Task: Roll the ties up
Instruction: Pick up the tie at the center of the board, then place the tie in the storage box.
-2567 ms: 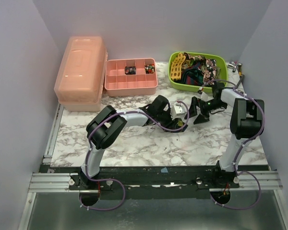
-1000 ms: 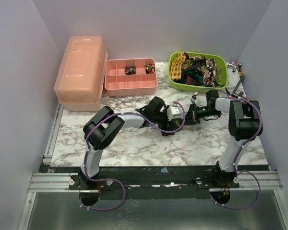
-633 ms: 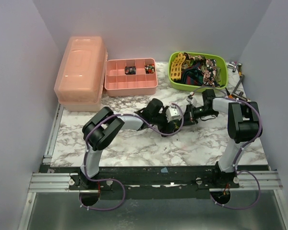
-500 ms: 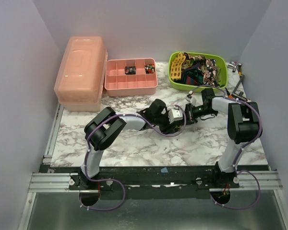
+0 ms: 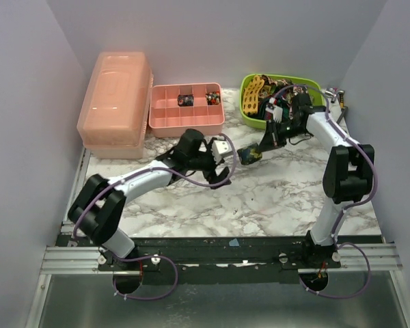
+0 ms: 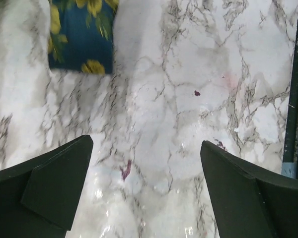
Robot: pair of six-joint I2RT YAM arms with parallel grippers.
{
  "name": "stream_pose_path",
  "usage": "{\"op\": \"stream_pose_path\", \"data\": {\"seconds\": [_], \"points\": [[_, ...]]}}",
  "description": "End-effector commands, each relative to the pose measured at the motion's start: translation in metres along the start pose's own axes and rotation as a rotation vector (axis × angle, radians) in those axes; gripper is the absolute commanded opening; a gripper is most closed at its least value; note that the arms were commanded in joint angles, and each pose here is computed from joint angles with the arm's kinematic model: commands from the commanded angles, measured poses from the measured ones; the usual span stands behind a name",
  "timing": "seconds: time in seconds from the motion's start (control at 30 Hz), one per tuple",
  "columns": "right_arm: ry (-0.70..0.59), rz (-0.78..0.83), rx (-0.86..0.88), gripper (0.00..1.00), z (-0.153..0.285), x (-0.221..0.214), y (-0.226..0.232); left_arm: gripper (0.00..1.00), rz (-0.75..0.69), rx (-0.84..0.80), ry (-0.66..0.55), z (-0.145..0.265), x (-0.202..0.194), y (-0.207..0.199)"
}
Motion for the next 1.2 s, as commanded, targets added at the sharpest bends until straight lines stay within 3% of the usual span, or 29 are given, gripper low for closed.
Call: {"op": "stream_pose_path", "data": {"seconds": [0.0, 0.27, 0.53, 0.67, 0.87, 1.17], "points": [[0.006, 0.206, -0.068, 0.0, 0.019, 0.035, 0.004, 0.98, 0.185, -0.034, 0.016, 0.05, -0.014, -0.006], [-0.112, 0.717, -0.195, 0.0, 0.038, 0.136, 0.042, 0.98, 0.297, 0.132, -0.072, 0.123, -0.006, 0.013], [-0.175, 1.257, -0.39, 0.0, 0.002, 0.188, 0.087, 0.98, 0.402, 0.274, -0.093, 0.176, -0.026, 0.004], [-0.214, 1.403, -0.486, 0.0, -0.016, 0.205, 0.103, 0.98, 0.424, 0.33, -0.127, 0.186, -0.038, -0.009], [-0.104, 1.566, -0.584, 0.0, -0.053, 0.211, 0.111, 0.98, 0.439, 0.382, -0.121, 0.194, -0.054, -0.023], [0.063, 1.62, -0.691, 0.0, -0.103, 0.205, 0.095, 0.98, 0.403, 0.433, -0.149, 0.201, -0.059, -0.032]]}}
Point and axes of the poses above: each gripper's point midway between its finger pads, its own z axis back along the fingers, its own y axis along the line the jaws close on, x = y × z, the point moved 9 cm from there along z, back along the fingers, and after that the axes turned 3 degrees about -z, right-handed, at the moved point
